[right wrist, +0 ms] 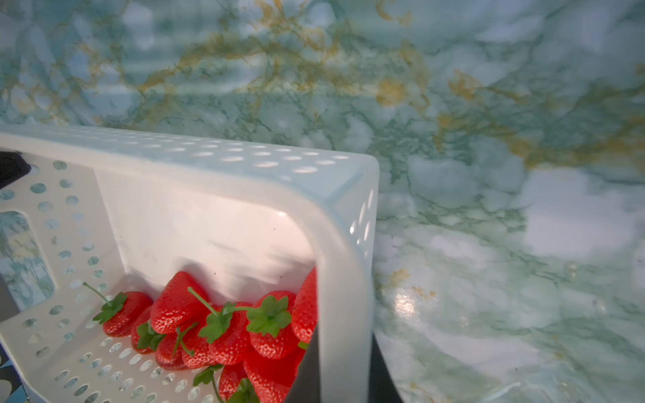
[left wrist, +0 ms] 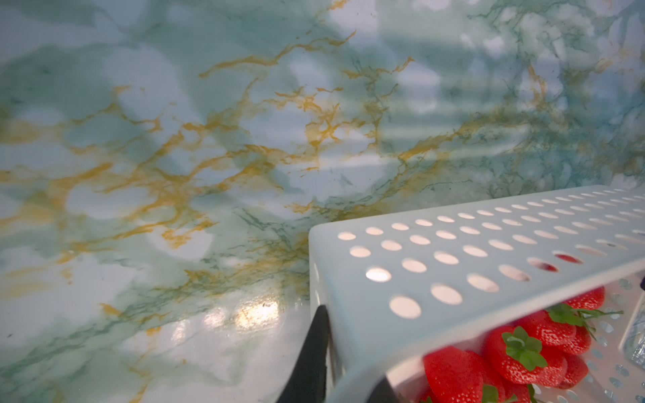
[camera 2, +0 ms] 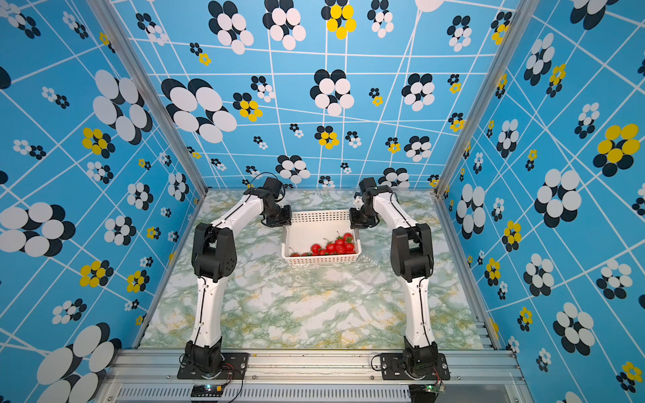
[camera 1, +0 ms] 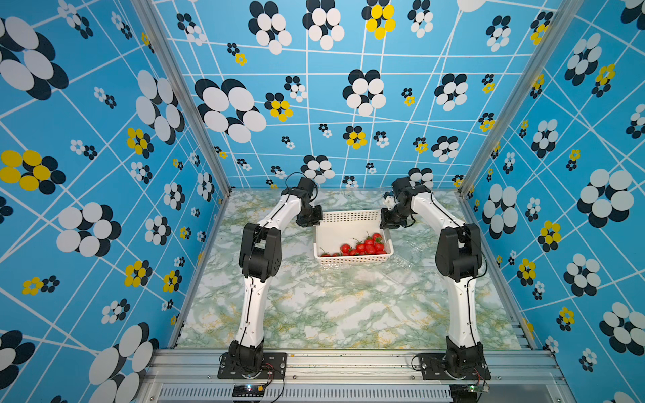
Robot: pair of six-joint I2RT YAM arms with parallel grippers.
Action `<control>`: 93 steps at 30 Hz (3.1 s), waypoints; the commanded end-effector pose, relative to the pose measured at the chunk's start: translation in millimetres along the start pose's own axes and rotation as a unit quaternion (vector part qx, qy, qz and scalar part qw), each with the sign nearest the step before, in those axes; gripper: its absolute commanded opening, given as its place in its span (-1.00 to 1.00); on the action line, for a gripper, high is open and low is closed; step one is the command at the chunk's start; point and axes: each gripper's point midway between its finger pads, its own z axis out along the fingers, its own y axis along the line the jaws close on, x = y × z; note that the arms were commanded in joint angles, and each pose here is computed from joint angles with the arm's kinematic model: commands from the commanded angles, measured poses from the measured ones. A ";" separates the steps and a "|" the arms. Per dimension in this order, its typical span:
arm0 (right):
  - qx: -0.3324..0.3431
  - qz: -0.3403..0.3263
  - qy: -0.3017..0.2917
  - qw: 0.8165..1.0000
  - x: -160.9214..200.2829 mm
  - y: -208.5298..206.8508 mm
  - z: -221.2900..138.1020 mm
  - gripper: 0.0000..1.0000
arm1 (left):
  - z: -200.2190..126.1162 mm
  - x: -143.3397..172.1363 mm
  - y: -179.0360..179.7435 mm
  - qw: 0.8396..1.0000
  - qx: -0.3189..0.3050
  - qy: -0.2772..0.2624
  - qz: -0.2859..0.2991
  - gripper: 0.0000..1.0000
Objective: Pack strawberries into containers
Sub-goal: Move the packing box to the center of the board, then place the basket at the center of the board, then pick up the strawberry from the basket.
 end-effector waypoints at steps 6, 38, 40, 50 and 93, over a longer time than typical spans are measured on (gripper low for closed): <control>-0.076 -0.009 -0.030 0.997 -1.5 48.3 -14.3 -1.00 | -5.9 33.1 -42.3 0.998 0.058 0.037 0.000 -0.52; -0.006 -0.013 -0.049 0.999 -14.0 27.3 -21.9 0.26 | -22.6 12.6 -33.7 0.999 0.038 -0.010 -0.003 0.28; 0.002 -0.011 -0.053 0.999 -15.0 24.3 -21.9 0.30 | -23.9 11.8 -32.0 0.999 0.033 -0.013 -0.003 0.33; 0.029 -0.012 -0.071 0.997 -20.0 15.2 -27.6 0.40 | -24.9 12.7 -14.7 1.000 0.009 -0.013 -0.020 0.41; 0.046 -0.100 0.025 0.994 70.2 89.1 12.3 -0.17 | -109.6 75.1 -15.1 0.998 0.007 -0.065 -0.010 0.45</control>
